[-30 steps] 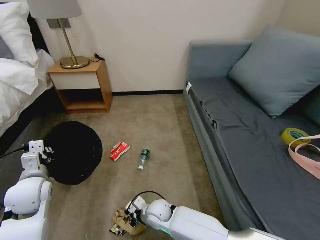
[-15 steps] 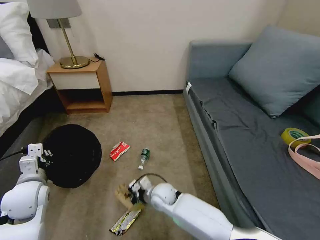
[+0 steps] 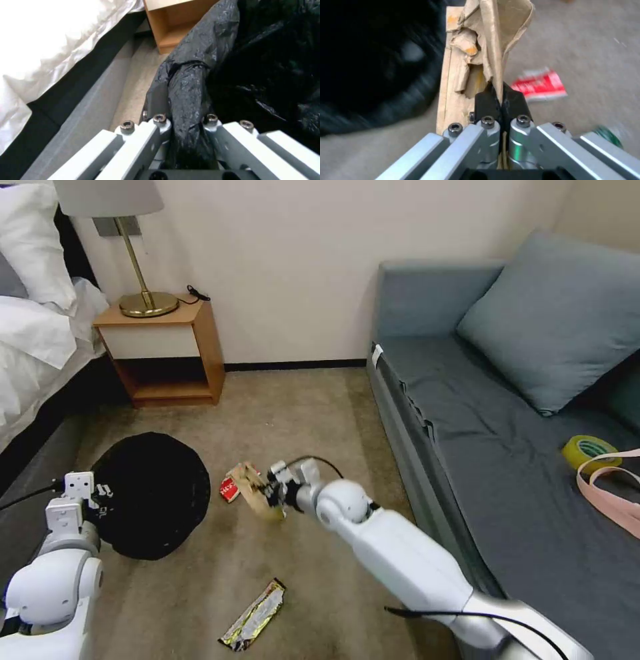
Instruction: Pick up the trash bin, then pick up the garbage on the floor and place it into the trash bin.
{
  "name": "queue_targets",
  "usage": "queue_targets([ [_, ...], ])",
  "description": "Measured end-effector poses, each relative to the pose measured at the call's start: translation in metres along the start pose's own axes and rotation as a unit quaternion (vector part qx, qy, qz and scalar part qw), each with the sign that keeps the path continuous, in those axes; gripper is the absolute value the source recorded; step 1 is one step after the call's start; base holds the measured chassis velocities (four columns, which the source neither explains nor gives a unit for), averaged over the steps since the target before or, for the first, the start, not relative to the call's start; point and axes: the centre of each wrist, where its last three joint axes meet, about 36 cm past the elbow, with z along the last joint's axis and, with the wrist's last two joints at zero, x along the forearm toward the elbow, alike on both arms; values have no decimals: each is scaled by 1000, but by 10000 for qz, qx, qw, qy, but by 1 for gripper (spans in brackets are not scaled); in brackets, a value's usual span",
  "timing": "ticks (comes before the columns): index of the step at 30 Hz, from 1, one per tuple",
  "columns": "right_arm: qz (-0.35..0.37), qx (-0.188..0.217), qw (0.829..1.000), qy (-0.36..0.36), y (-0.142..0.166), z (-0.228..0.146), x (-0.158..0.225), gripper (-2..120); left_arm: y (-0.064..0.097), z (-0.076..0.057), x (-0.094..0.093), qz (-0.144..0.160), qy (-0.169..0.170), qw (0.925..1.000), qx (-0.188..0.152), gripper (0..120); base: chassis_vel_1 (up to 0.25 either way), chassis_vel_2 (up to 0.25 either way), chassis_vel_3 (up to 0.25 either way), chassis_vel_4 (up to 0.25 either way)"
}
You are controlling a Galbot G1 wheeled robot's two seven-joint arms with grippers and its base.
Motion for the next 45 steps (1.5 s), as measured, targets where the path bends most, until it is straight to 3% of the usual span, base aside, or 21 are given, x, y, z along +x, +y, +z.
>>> queue_targets([
  [12,-1127,88,9916,-634,66,-80,-39,0,-8,-7,6,174,-102,9998,31,4,0,0,0,0],
  [17,-1244,91,9903,-617,81,-76,-54,0,-9,-6,10,234,-98,9996,80,4,0,0,0,0],
  [23,-1240,90,9914,-399,98,-38,-68,0,-9,-6,13,300,-103,9993,190,4,0,0,0,0],
  [33,-1028,110,9940,-368,92,-18,-75,2,-10,-7,17,330,-113,9992,206,4,0,0,0,0],
  [35,-964,135,9947,-346,91,-15,-75,14,-11,-6,17,331,-111,9992,211,4,0,0,0,0],
  [45,-795,152,9964,-241,76,1,-67,48,-8,-1,17,276,-93,9994,182,4,0,0,0,0],
])
